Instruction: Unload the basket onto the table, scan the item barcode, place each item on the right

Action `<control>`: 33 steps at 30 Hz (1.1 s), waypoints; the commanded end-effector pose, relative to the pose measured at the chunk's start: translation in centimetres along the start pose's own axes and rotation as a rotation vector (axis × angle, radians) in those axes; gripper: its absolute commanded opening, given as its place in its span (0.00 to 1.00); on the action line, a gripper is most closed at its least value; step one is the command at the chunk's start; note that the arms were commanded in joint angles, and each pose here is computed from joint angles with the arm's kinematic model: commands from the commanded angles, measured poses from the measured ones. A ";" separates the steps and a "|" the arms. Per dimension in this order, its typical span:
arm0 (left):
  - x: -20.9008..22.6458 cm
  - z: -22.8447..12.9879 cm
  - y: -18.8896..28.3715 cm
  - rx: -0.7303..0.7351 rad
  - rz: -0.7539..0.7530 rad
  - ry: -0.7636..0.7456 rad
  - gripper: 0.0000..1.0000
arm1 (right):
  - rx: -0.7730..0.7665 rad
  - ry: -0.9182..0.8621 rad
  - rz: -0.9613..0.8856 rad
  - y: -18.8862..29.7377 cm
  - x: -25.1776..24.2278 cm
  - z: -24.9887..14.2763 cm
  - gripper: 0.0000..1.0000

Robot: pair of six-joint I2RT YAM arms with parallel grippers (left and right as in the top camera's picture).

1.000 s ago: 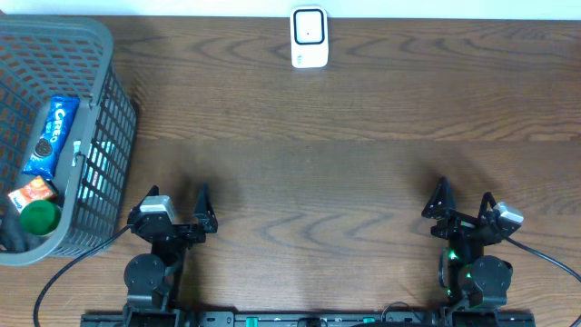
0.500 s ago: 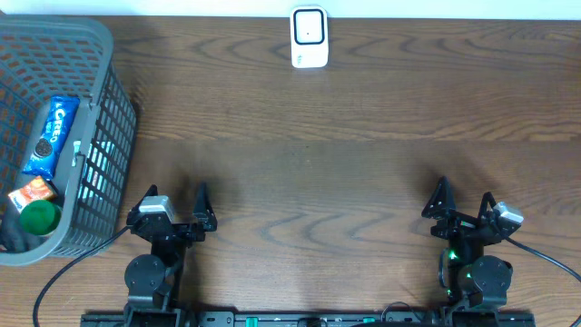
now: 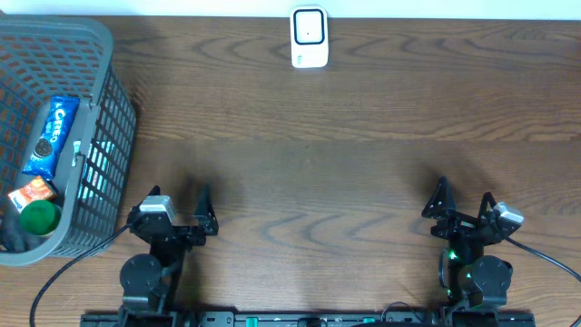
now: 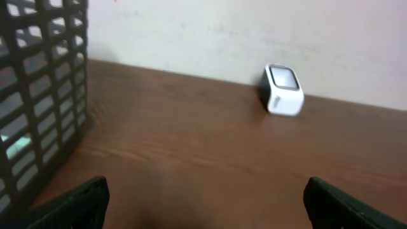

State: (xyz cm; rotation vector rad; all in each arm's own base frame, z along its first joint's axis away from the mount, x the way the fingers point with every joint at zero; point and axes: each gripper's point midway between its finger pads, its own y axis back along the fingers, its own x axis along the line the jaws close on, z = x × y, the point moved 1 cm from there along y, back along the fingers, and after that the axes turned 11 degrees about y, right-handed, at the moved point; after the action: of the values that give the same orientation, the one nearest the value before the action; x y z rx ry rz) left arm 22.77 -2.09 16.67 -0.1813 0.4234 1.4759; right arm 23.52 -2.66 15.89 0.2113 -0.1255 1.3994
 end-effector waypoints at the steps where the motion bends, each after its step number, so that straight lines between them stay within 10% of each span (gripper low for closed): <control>1: -2.3 1.4 1.0 0.051 -0.084 0.000 0.98 | 0.008 0.012 -0.002 0.0 0.0 -0.3 0.99; 25: -9.0 9.0 3.0 0.348 -0.188 -0.017 0.98 | 0.008 0.012 -0.002 0.0 0.0 -0.3 0.99; 33: -4.8 15.9 3.8 0.349 0.246 -0.073 0.98 | 0.007 0.012 -0.002 0.0 0.0 -0.3 0.99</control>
State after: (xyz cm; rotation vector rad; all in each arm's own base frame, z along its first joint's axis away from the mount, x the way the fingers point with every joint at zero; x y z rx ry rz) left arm 20.53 -3.74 30.81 0.1803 0.7139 1.3961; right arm 23.53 -2.65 15.83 0.2132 -0.1233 1.3994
